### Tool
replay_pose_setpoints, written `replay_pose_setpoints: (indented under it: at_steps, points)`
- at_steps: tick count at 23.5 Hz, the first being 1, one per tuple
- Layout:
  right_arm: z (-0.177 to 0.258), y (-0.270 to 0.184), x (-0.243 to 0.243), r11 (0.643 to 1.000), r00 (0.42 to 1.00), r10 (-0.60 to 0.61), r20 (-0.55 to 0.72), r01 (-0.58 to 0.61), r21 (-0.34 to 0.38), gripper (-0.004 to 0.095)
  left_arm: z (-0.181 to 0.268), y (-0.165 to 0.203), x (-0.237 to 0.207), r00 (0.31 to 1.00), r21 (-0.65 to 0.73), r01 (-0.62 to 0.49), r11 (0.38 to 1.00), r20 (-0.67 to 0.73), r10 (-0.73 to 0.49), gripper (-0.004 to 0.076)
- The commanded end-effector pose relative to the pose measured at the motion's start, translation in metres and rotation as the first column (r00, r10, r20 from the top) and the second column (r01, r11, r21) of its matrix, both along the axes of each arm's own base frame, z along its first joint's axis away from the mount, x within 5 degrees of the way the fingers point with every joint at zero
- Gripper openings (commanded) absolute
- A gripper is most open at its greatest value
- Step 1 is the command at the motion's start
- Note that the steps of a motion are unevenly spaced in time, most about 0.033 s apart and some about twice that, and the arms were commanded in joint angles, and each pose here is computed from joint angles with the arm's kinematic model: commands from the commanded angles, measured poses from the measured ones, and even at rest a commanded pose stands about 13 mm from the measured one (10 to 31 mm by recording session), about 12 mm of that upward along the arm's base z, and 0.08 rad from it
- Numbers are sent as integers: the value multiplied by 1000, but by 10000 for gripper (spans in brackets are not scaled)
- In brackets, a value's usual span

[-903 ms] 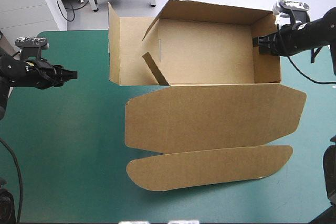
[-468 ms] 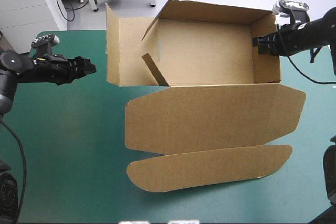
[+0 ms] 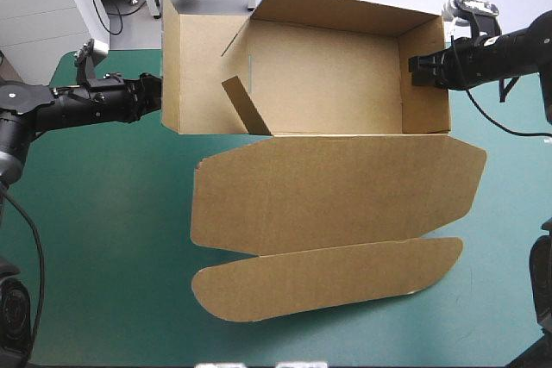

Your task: Fold the box

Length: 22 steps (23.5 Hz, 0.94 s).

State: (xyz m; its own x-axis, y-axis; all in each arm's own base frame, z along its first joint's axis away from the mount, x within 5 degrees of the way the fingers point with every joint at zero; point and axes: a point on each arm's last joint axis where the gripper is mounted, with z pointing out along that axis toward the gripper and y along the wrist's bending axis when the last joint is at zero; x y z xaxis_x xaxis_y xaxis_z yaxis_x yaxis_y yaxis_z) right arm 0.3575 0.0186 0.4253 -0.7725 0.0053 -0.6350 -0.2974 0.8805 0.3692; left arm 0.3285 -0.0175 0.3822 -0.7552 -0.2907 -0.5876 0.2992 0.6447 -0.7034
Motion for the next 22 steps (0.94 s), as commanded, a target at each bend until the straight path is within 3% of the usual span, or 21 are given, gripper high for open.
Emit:
replay_pose_setpoints:
  at_steps: [1,9,15,22]
  points:
    - [24,16,-13,996,997,46,67,-51,71,-20,30,-8,-11,995,-92,46,995,93,-38,458]
    - [13,44,1,996,997,53,61,-57,74,-18,31,-14,-22,982,-85,169,982,99,-161,458]
    - [0,66,10,999,997,47,62,-47,-6,-18,42,-17,-35,971,-68,206,976,140,-195,458]
    - [-6,91,17,999,995,44,86,-46,16,-18,52,-20,-50,960,-35,234,972,169,-225,458]
